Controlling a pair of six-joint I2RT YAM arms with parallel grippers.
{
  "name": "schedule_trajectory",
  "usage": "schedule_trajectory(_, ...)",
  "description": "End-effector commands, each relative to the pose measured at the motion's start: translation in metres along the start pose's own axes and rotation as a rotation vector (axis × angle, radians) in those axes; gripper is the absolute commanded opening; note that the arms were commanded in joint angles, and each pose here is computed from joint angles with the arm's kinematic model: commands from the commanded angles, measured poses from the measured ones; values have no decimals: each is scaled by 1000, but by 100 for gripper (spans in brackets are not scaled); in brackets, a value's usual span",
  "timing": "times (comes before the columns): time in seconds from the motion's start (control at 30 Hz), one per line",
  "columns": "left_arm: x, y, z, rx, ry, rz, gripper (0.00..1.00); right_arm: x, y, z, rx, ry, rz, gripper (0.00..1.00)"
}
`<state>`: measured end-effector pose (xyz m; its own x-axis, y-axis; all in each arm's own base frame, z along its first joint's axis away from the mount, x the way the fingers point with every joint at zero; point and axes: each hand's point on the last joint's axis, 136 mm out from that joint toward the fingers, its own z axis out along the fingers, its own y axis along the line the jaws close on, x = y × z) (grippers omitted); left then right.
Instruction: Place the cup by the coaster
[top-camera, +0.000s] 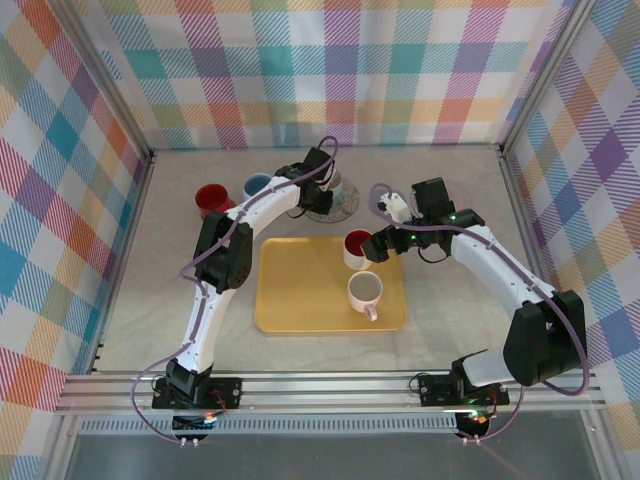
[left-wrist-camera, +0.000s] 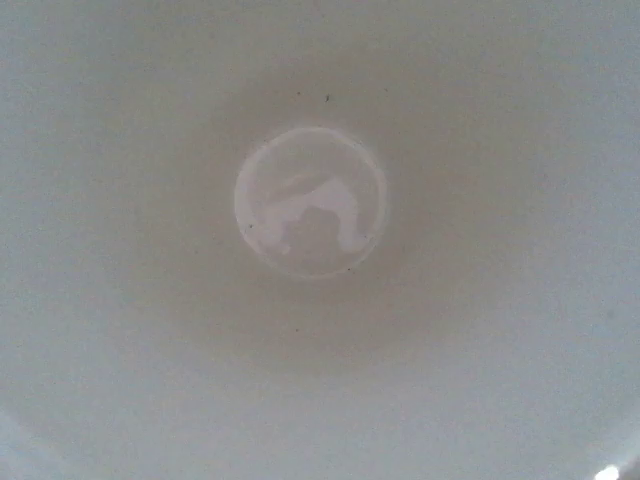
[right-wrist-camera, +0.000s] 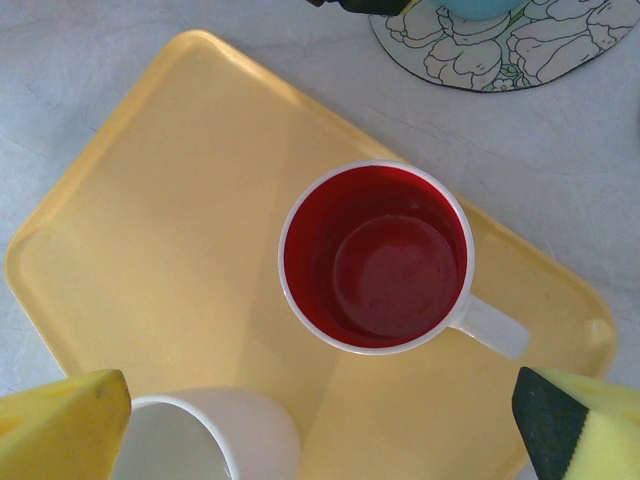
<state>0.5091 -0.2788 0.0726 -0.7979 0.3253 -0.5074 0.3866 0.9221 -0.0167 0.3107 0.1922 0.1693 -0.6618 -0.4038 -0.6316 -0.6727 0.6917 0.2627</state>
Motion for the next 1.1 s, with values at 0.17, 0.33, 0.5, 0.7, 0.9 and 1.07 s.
schedule_trajectory(0.17, -16, 7, -18, -18, -57, -10, 36, -6, 3, -3, -24, -20, 5, 99)
schedule_trajectory(0.33, -16, 12, -26, -46, -63, -23, 44, -6, 3, -5, -21, -23, -1, 99)
schedule_trajectory(0.5, -22, 13, -43, -47, -89, -36, 55, -12, 6, -10, -56, -35, 45, 99)
schedule_trajectory(0.7, -35, 11, -69, -33, -134, -58, 69, -16, 8, -15, -89, -53, 82, 99)
schedule_trajectory(0.9, -49, 11, -108, -19, -202, -74, 87, -13, 5, -15, -87, -40, 120, 99)
schedule_trajectory(1.07, -54, 1, -143, 45, -261, -72, 98, -13, -5, -13, -71, -36, 159, 99)
